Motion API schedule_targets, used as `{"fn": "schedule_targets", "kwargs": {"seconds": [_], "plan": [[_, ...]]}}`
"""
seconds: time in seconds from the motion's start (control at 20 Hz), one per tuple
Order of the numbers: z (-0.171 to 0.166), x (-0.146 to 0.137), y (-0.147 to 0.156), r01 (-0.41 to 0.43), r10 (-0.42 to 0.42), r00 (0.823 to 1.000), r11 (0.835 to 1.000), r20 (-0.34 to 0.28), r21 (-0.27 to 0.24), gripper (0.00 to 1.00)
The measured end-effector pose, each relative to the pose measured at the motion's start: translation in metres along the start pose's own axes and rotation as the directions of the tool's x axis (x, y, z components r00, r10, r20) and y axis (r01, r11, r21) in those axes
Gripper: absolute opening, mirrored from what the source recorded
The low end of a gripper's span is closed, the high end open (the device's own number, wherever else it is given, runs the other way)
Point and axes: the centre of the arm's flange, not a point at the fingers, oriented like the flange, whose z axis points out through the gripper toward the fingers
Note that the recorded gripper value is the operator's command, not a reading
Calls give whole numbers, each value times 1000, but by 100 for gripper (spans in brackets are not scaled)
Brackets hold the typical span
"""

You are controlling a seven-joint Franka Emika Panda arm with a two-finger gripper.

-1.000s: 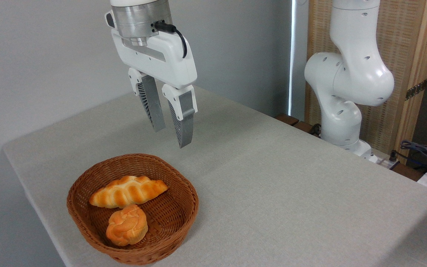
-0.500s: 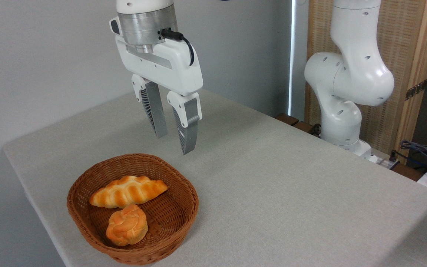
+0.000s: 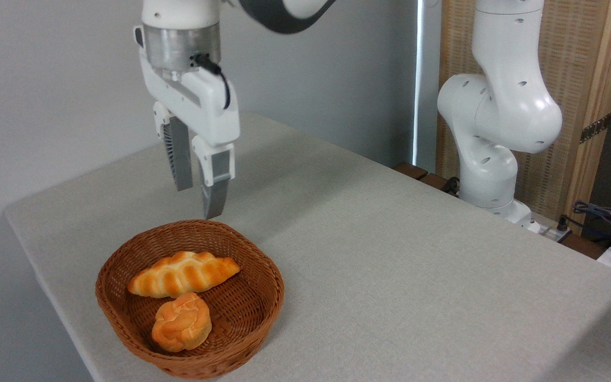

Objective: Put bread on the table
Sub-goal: 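Move the open gripper down over the long glazed roll in the basket, then close the gripper on the middle of the long glazed roll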

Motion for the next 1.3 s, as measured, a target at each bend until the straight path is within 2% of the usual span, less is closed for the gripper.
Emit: {"fn": "schedule_targets", "kwargs": {"seconds": [0.3,0.6,0.8,1.0,1.3], "plan": [[66,40,20,-64,65,998,997,21,-41,100],[111,51,23,-182,186,981,980,49,-79,100],[127,54,16,-224,227,973,973,49,-55,100],[140,55,13,-232,234,971,972,51,-40,100],[164,56,14,-239,242,968,970,63,-43,100]]}}
